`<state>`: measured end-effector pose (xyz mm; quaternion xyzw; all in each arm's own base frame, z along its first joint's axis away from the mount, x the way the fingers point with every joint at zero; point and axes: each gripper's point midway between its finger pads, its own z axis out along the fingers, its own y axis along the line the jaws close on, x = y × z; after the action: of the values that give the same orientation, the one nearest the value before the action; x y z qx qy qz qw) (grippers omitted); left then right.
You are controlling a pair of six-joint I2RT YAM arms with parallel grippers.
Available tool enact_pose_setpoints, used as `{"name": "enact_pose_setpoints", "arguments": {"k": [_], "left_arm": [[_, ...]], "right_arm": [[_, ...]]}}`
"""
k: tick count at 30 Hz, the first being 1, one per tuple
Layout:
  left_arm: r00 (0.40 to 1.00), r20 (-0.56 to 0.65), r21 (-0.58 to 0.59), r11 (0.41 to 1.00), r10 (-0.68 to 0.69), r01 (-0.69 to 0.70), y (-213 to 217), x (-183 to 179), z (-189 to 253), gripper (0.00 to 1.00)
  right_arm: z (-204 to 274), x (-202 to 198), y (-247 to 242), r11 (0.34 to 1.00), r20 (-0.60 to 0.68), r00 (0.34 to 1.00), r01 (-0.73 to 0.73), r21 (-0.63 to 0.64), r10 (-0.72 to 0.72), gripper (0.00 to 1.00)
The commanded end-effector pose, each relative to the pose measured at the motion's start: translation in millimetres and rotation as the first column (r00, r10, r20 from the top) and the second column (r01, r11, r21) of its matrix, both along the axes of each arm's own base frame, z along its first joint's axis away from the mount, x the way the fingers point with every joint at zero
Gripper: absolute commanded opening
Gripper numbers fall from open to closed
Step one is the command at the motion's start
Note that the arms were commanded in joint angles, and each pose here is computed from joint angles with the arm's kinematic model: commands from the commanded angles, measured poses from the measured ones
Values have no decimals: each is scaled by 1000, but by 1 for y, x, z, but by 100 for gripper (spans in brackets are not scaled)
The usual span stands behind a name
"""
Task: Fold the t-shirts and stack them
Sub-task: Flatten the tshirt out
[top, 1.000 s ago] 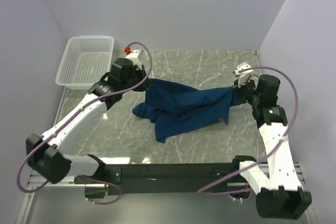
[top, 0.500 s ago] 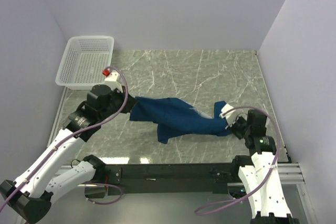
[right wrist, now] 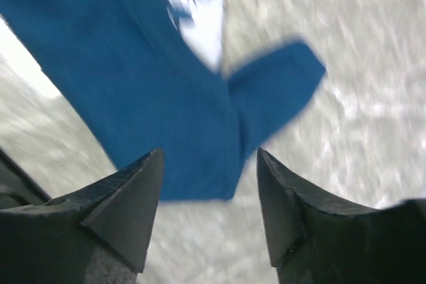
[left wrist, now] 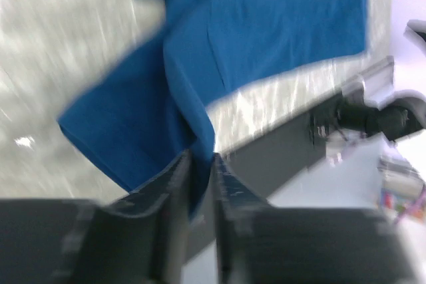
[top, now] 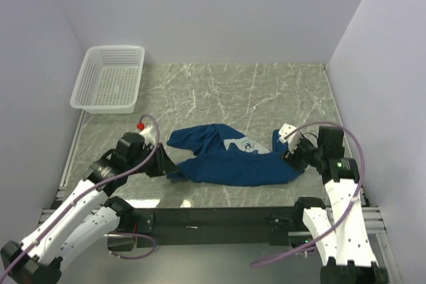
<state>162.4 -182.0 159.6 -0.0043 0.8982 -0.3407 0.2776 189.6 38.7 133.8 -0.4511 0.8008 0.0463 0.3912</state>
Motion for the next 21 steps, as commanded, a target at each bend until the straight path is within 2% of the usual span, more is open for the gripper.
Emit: {"name": "enact_pose_setpoints", "arguments": {"k": [1,2,3,5,8,9,11,13,14,15,17,21], "left_arm": [[991,-121,-176,984,-58,36,-11,-41,1,27],[993,-108,-193,981,-54,32,-9,-45,0,30],[993,-114,-192,981,-38,15,-7,-46,-2,29],[992,-115,-205,978,-53,28,-9,-48,-5,29],[986,-141,-229,972,-94,60,-16,-50,-11,27],[985,-143,-224,973,-94,60,-17,-49,-13,23],[985,-147,-208,977,-85,53,-16,-46,-16,22],[989,-127,-194,980,-73,47,-15,-42,-15,29],[992,-108,-191,981,-66,45,-14,-39,-10,35],[996,-80,-169,985,-47,33,-12,-32,-9,49],[997,-63,-167,985,-51,39,-16,-24,-3,58],[998,-41,-137,990,-40,34,-25,-2,4,62]], "right_arm": [[24,7,39,970,-36,993,-102,222,112,67],[27,5,56,944,-61,984,-143,297,168,67],[18,7,65,930,-140,968,-149,335,206,67],[11,5,96,905,-231,915,-236,354,330,67],[2,21,115,926,-288,903,-231,299,318,67],[-7,25,128,922,-294,888,-275,273,353,67],[-7,40,140,915,-250,891,-323,240,380,67],[-16,53,146,924,-256,892,-335,183,374,67],[-24,58,148,928,-279,886,-334,167,370,67],[-27,61,147,931,-290,886,-328,160,362,66],[-34,70,142,946,-306,895,-302,119,324,62],[-36,76,117,979,-321,925,-193,66,204,61]]}}
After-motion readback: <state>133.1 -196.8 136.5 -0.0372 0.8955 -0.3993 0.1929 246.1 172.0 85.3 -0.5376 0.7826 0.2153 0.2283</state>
